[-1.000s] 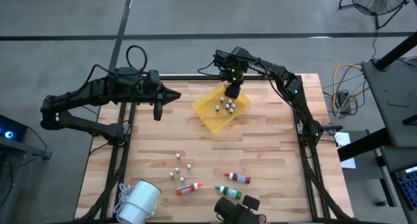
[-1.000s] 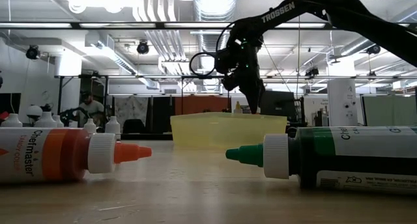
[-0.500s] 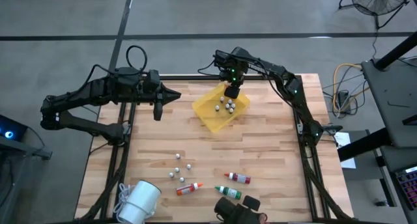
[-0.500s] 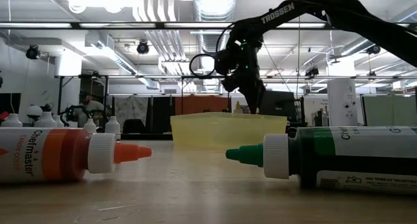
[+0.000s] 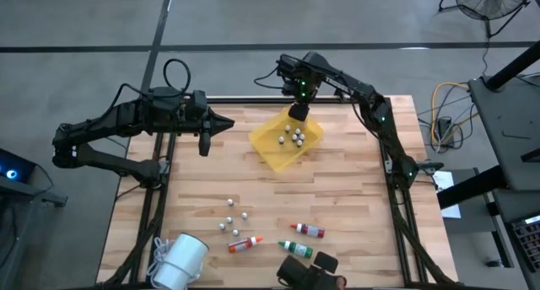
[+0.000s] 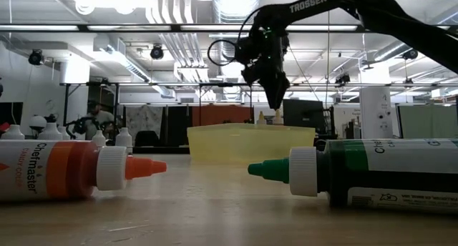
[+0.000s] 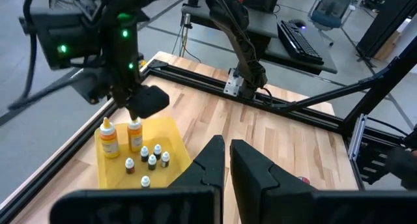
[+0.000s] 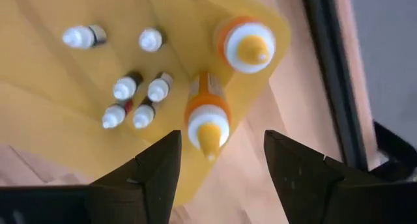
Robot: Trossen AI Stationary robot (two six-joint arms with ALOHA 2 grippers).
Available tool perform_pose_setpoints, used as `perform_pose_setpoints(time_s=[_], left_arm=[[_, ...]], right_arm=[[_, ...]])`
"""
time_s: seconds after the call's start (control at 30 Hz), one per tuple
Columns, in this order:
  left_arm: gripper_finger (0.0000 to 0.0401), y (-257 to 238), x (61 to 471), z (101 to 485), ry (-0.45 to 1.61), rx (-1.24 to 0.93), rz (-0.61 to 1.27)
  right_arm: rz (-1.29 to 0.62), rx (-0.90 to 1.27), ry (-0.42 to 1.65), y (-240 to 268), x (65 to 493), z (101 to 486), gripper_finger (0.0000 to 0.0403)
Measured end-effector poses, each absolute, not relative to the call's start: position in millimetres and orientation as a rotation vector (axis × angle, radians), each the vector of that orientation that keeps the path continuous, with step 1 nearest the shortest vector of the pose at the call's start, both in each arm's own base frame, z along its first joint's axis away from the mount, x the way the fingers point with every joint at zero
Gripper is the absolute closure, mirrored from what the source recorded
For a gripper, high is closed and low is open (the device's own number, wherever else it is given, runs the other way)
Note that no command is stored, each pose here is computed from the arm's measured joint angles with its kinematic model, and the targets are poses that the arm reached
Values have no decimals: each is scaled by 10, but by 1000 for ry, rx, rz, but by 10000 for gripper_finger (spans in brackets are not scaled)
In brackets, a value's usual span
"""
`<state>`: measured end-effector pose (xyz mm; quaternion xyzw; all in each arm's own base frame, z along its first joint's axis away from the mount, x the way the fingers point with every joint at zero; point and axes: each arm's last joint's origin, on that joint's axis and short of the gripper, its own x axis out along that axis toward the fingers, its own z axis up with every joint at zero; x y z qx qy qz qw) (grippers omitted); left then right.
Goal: Pick & Place food coloring
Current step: Put the large red food coloring bottle into the yellow bin
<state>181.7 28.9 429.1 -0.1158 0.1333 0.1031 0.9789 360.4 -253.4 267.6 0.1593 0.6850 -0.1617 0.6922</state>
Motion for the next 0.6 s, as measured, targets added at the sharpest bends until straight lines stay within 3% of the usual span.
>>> perform_pose_setpoints(time_s=[0.23, 0.6], left_arm=[[401, 289, 1817, 4291, 269, -233, 207], [401, 290, 1817, 4291, 269, -233, 208]], right_arm=[[-322, 395, 1409, -2343, 3576, 3032, 192], [-224, 267, 1262, -1633, 3535, 3672, 193]])
